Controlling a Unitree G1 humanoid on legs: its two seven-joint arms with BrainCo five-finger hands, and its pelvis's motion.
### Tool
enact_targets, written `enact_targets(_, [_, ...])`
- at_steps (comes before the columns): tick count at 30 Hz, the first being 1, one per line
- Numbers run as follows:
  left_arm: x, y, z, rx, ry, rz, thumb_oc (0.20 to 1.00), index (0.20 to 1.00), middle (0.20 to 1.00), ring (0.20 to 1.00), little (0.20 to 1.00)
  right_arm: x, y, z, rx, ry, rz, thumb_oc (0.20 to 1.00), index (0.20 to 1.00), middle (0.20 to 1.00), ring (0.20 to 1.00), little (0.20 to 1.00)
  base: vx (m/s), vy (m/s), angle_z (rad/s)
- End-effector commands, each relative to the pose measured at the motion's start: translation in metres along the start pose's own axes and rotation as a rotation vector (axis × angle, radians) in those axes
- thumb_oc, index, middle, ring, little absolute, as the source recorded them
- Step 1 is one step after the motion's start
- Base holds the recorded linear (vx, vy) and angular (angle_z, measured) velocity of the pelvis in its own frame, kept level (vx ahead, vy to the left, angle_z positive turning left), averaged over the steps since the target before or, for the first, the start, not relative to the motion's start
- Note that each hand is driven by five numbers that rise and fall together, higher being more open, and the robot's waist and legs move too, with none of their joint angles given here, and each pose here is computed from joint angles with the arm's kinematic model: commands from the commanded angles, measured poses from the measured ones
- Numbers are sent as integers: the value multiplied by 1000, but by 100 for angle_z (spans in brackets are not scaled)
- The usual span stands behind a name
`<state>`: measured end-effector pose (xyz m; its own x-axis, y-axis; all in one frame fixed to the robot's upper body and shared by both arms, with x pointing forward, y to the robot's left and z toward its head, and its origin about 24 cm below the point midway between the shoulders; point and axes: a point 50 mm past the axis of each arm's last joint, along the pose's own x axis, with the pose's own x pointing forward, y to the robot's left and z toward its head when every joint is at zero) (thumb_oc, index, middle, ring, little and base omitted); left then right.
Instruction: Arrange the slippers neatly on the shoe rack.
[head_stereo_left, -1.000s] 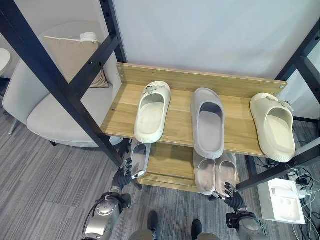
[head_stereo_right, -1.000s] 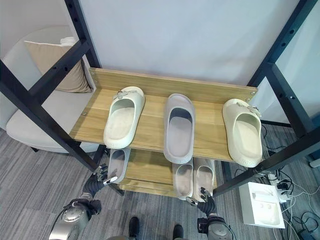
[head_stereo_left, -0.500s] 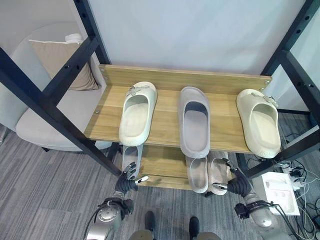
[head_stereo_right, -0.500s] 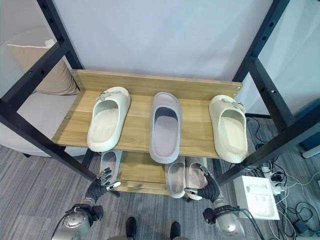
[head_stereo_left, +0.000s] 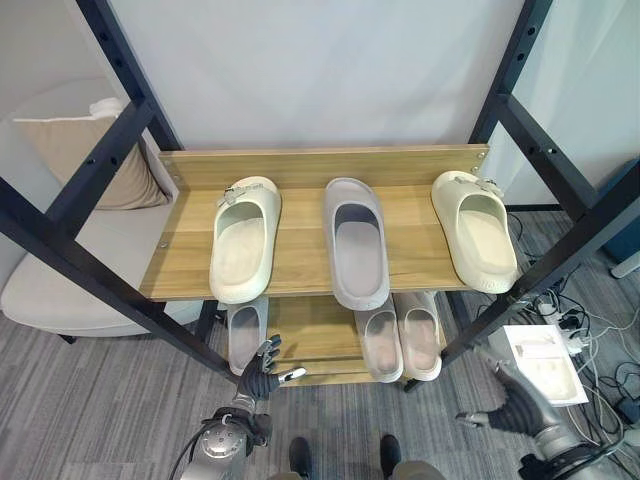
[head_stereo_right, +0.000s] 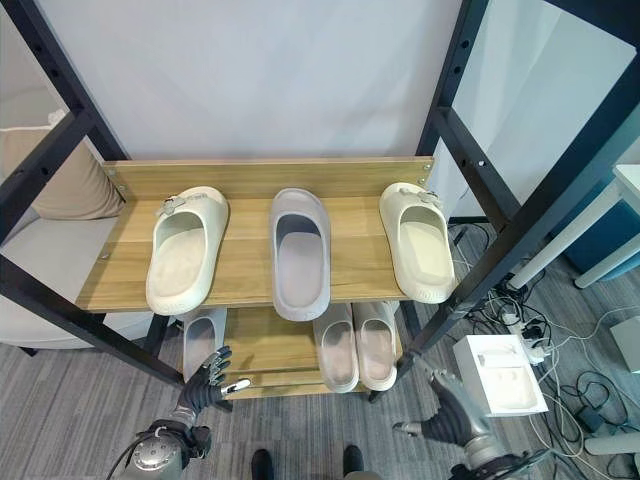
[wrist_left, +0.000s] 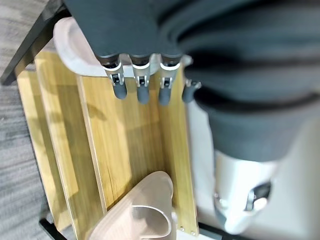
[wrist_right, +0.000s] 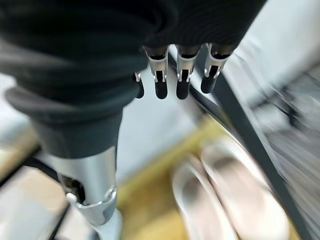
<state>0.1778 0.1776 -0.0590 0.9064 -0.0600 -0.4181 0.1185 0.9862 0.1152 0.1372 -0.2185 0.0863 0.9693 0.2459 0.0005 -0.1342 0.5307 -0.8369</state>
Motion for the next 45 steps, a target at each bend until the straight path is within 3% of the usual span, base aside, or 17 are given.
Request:
enact_targets(1, [14,7,21,50,-112,2,1000,1000,1000,1000,1000,12,-25,32,-27,-247,-136,1000,1000,1000,1000,1000,-4,31,-7])
enact_targets(10, [16,-1,17,17,-90,-20,1000,1000,1000,1000,1000,21,-54,57,-125,-444,-201,1000,1000,1000,1000,1000,-2,7,-2])
enact_targets(14, [17,-7,13,-20,-71,-31,1000,1000,1000,1000,1000,39,-76,60,-237,-481,-393,1000,1000,1000,1000,1000,0,0,0])
enact_targets(22, [21,-16,16,-37,-64,-66,1000,1000,1000,1000,1000,88,-106,53,-265,-401,-760,1000,1000,1000,1000,1000,33,10,10])
enact_targets(35, [18,-7,15,-48,-57,-43,1000,1000,1000,1000,1000,130,-75,38,-97,-264,-678,1000,1000,1000,1000,1000,47,2,21])
enact_targets(45, [15,-3,15,-58,-65,-27,1000,1000,1000,1000,1000,130,-71,12,-155,-150,-642,1000,1000,1000,1000,1000,27,4,11])
